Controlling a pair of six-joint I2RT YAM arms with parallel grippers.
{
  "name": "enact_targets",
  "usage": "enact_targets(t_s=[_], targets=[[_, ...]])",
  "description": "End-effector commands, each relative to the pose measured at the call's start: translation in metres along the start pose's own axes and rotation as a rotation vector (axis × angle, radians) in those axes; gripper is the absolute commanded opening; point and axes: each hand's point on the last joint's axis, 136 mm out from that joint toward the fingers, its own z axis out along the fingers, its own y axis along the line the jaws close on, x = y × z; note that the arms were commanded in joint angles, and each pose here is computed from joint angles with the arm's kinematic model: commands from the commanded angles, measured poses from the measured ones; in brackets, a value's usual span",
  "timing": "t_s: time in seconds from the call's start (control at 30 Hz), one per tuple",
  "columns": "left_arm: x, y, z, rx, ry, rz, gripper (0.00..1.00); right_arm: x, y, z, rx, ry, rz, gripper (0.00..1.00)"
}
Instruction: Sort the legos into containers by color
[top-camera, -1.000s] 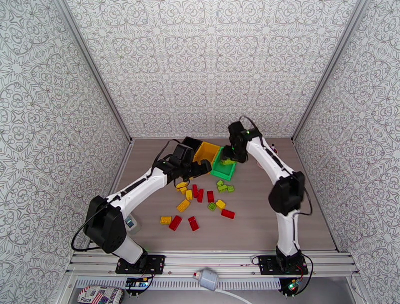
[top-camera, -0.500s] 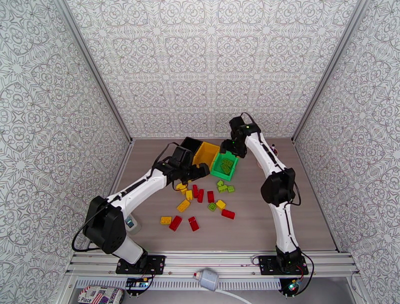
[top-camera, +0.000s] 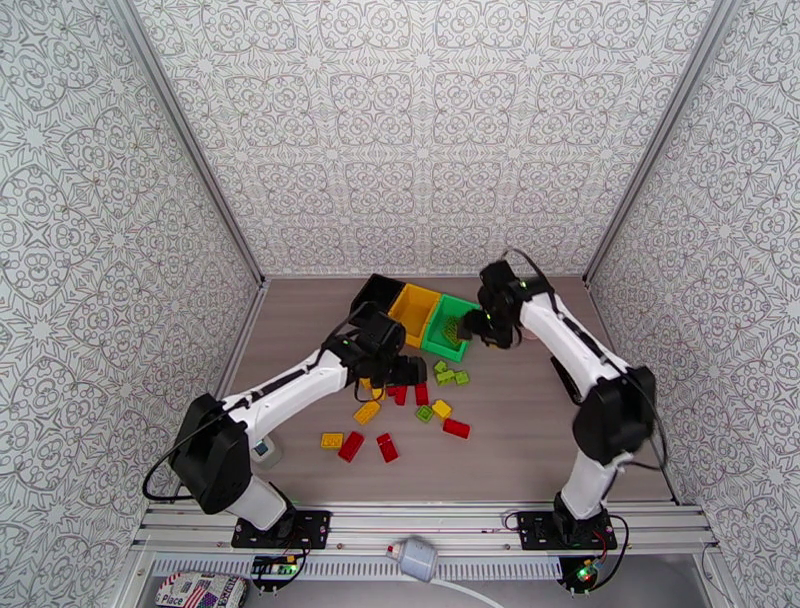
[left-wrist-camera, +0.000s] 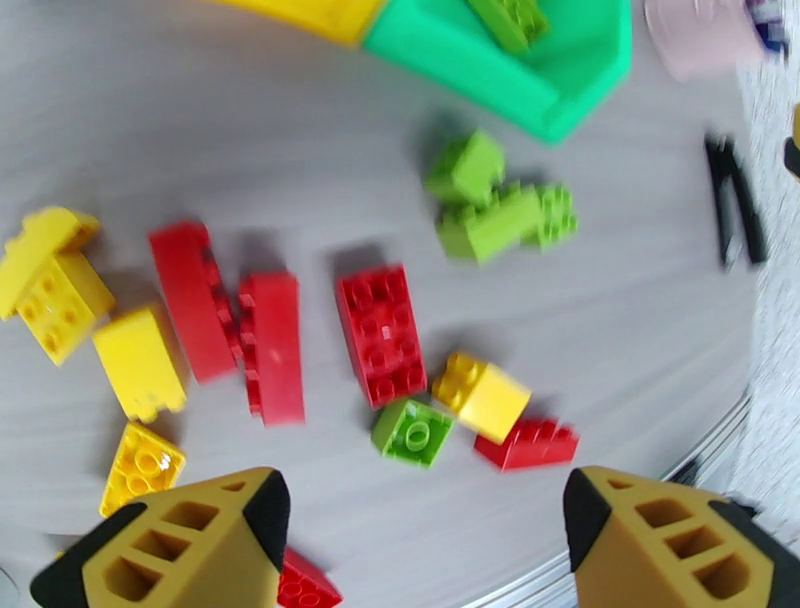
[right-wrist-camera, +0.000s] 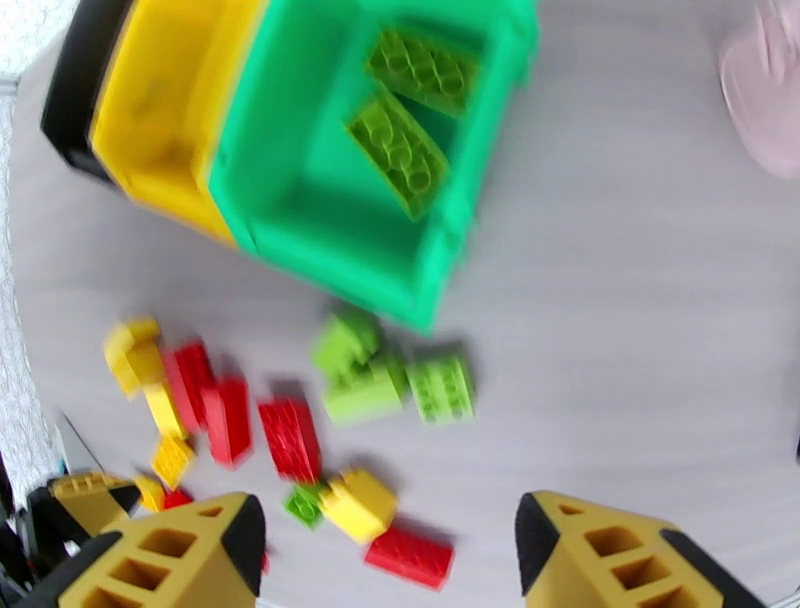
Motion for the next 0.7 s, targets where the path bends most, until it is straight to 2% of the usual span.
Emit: enact_targets(t_s=[0.0, 0.3, 0.47, 0.67], targets=[[0.033, 0.012, 0.02, -0.1, 0.105, 0.096, 0.76, 0.029, -0.005, 0.006, -0.057, 0.011, 0.028, 0.71], [0.074, 0.001, 0.064, -0.172, 0.247, 0.22, 0.68, 0.113, -0.036, 0.017, -0.075, 0.077, 0.102, 0.75], [0.082, 0.008, 0.083, -0.219, 0.292, 0.232, 0.66, 0.134, -0.047, 0.014, -0.082, 0.06, 0.142, 0.76], [0.077, 0.012, 0.096, -0.266, 0.302, 0.252, 0.65, 0.146, -0.054, 0.01, -0.083, 0.049, 0.162, 0.77]])
